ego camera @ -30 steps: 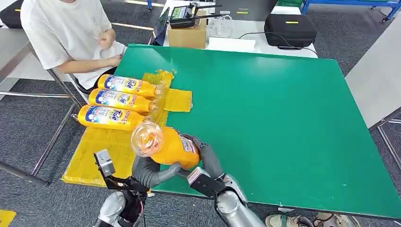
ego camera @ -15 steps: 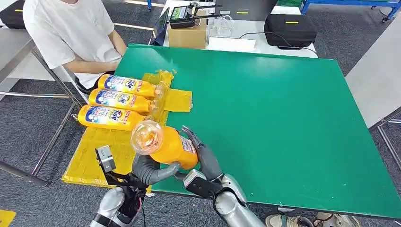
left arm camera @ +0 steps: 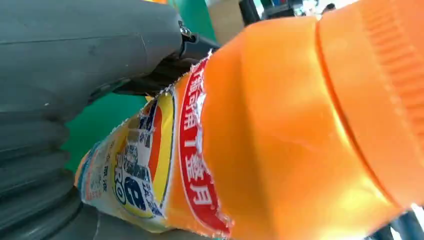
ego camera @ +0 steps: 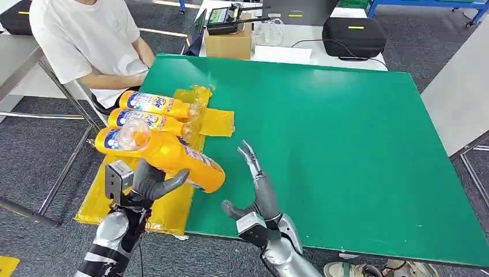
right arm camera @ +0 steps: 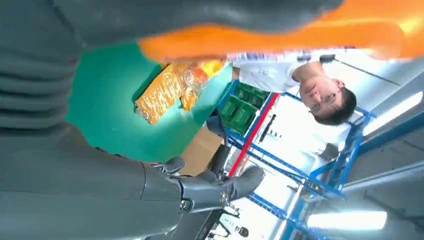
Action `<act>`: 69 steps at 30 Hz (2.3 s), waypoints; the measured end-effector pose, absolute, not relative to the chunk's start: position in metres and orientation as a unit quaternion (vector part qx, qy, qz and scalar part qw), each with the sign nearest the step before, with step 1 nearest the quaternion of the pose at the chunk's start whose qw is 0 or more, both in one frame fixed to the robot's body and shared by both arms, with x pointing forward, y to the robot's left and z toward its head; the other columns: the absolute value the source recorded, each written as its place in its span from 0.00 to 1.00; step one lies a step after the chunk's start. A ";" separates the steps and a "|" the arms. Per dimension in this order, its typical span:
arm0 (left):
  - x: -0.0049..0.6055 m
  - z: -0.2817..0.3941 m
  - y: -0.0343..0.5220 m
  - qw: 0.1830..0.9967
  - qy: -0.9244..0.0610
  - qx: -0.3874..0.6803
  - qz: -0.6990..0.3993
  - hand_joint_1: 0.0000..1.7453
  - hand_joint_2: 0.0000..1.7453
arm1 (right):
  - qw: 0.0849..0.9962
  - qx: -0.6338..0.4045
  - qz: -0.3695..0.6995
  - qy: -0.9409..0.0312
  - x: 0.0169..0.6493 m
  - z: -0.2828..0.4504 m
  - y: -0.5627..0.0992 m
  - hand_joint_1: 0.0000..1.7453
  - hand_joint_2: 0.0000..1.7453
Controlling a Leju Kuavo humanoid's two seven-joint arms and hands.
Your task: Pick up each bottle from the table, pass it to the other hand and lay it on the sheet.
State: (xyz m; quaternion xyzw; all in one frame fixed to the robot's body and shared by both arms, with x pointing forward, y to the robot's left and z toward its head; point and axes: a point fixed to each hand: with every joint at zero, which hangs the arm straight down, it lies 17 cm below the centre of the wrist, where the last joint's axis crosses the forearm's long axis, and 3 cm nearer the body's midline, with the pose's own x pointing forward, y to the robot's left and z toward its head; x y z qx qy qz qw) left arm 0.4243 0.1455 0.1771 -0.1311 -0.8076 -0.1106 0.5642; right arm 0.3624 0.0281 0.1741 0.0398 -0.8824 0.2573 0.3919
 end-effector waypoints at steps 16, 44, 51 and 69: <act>0.436 0.144 0.210 0.568 -0.787 0.098 -0.220 0.56 1.00 | 0.403 0.045 0.241 -0.882 0.364 0.173 0.022 0.00 0.00; 0.431 0.048 0.324 0.560 -0.517 0.121 -0.636 1.00 1.00 | 0.400 0.107 0.249 -0.875 0.362 0.183 0.035 0.00 0.00; 0.447 0.027 0.315 0.555 -0.492 0.123 -0.659 0.34 1.00 | 0.393 0.114 0.256 -0.876 0.360 0.186 0.042 0.00 0.00; 0.442 0.007 0.177 0.591 -0.589 0.004 -0.552 0.00 1.00 | 0.395 0.099 0.267 -0.873 0.362 0.177 0.041 0.00 0.00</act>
